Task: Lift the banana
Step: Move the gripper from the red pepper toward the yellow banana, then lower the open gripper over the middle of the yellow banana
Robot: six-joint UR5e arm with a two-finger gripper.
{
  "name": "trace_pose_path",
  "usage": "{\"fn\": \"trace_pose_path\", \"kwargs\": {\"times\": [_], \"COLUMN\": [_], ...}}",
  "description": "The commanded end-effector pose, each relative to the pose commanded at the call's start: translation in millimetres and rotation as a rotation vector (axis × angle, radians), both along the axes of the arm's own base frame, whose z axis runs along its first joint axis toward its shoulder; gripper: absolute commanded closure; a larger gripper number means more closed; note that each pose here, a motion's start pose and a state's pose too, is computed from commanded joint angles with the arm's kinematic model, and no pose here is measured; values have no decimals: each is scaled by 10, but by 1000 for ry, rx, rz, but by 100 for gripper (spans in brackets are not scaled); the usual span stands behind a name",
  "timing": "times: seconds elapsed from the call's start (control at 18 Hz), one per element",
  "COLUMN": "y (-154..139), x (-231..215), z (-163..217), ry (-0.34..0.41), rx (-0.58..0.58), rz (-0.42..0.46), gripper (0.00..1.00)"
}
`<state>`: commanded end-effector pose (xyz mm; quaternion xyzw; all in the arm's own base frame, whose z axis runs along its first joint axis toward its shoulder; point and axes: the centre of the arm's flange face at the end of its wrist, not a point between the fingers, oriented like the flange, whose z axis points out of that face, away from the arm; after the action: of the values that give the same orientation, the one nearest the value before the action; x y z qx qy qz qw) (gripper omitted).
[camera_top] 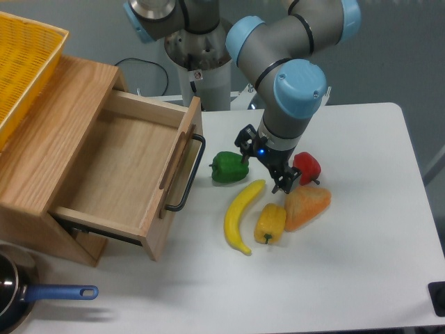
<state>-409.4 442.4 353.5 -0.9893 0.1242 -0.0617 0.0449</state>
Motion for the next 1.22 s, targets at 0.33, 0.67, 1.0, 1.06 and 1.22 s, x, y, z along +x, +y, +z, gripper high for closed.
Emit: {"fn": "trace_pose_path", "kwargs": {"times": [0.33,0.67,1.0,1.06,1.22], "y": [74,209,261,263,291], "x": [41,53,-29,-48,-92], "z": [-165,-307,-391,-424,-482], "ry": [-78,-110,-98,-99,-93], "rx": [49,28,34,33,37], "rz": [35,111,108,106,101], "gripper": [0,0,0,0,0]}}
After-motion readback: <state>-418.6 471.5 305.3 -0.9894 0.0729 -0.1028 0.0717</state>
